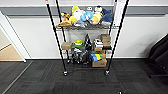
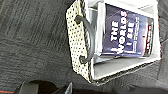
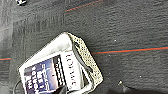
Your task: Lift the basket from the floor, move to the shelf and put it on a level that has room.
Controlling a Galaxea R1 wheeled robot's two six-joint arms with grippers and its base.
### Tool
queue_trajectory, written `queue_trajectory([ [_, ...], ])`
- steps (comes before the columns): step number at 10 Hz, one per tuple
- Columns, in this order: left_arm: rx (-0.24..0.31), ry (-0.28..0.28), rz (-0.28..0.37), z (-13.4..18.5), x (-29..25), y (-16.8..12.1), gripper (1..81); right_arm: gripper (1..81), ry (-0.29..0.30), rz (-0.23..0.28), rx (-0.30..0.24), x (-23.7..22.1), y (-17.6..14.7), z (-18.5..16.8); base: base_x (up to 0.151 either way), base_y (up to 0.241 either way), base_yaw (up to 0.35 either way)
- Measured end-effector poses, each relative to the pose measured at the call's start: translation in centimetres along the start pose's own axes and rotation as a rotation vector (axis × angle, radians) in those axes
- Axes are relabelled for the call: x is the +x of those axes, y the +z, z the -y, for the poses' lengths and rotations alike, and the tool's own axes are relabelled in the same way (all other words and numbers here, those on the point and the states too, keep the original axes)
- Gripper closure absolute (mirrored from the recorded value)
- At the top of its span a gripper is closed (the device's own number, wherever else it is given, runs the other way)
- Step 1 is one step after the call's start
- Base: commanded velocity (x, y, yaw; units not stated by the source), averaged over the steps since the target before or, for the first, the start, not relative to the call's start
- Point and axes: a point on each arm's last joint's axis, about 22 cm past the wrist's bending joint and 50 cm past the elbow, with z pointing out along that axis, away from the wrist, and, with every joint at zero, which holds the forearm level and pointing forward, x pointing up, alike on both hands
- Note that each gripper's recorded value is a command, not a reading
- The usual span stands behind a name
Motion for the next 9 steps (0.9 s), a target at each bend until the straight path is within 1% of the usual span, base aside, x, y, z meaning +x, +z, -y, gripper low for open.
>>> queue_trajectory([
  [1,-0.025,0.013,-0.007,-1.6,0.8,1.3,1.0,1.0,-0.004,-0.004,0.002,0.1,0.6,-0.1,0.000,0.000,0.000],
  [2,-0.044,0.021,0.007,-2.6,0.7,2.4,1.0,1.0,-0.008,-0.010,0.002,0.4,1.3,-0.2,0.000,0.000,0.000],
  [4,-0.050,0.031,-0.001,-2.3,1.2,3.9,1.0,1.0,-0.017,-0.031,0.007,1.0,2.6,-0.2,0.000,0.000,0.000],
  [5,-0.050,0.030,-0.001,-2.1,1.1,4.5,1.0,1.0,-0.016,-0.032,0.003,1.0,3.3,-0.4,0.000,0.000,0.000],
  [6,-0.048,0.025,0.011,-1.8,0.5,5.0,1.0,1.0,-0.014,-0.023,0.006,0.8,4.2,-0.2,0.000,0.000,0.000],
  [8,-0.024,-0.004,0.054,0.2,-1.2,6.2,1.0,1.0,-0.001,0.017,0.015,-0.2,7.2,0.3,0.000,0.000,0.000],
  [9,-0.019,-0.010,0.065,0.6,-1.7,6.4,1.0,1.0,0.000,0.027,0.018,-0.4,8.0,0.9,0.000,0.000,0.000],
])
